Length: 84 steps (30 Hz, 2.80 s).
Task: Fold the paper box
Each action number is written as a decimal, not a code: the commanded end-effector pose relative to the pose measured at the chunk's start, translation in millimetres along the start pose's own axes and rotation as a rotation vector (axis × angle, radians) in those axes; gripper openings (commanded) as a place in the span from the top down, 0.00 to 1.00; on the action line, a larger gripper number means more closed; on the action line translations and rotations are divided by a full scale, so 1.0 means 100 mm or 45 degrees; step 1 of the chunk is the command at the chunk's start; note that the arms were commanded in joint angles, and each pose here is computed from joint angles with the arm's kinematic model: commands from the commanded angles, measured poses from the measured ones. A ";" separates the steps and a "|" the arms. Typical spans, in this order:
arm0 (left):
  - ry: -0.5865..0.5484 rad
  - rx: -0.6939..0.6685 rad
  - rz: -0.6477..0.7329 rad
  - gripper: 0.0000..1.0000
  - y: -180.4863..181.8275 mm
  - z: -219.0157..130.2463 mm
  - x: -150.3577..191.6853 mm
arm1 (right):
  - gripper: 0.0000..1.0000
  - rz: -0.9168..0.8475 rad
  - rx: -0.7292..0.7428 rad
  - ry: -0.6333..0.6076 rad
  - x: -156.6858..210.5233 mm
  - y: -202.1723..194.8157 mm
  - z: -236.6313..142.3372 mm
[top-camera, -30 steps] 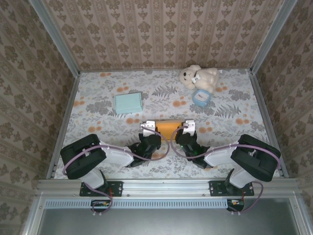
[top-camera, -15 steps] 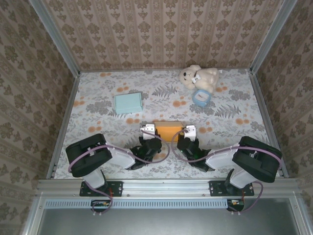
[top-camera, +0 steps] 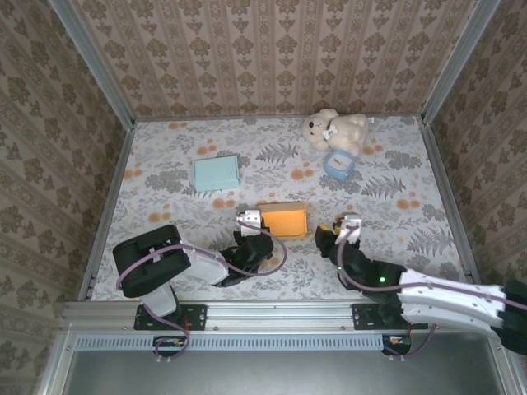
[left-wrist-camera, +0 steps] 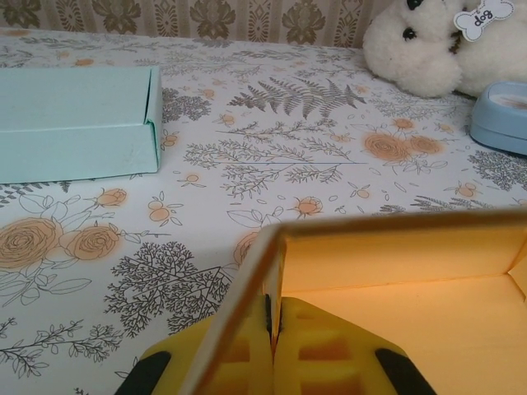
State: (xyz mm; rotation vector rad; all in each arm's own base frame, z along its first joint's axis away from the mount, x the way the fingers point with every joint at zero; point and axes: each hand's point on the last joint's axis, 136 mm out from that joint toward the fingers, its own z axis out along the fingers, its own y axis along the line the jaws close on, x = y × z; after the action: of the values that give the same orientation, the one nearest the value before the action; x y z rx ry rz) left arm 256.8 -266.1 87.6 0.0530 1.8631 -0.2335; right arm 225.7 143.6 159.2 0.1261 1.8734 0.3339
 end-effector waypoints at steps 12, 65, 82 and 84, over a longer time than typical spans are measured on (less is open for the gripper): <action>0.081 -0.035 0.174 0.95 0.05 0.00 0.26 | 0.38 -0.242 -0.006 0.211 -0.66 0.41 0.44; 0.329 0.014 0.083 0.68 0.85 -0.99 -0.19 | 0.36 -0.475 0.153 0.548 0.55 0.49 1.18; 0.496 0.112 -0.160 0.61 0.43 -0.74 0.27 | 0.36 -0.474 0.174 0.372 1.31 0.33 1.04; 0.525 0.158 -0.178 0.59 0.30 -0.72 0.31 | 0.36 -0.466 0.195 0.378 1.36 0.31 1.06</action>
State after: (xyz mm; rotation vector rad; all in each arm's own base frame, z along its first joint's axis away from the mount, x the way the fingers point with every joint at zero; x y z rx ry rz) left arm 184.3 -203.1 72.3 0.1053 2.2574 -0.3194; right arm 293.7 243.7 55.6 -0.1212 2.0751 0.0632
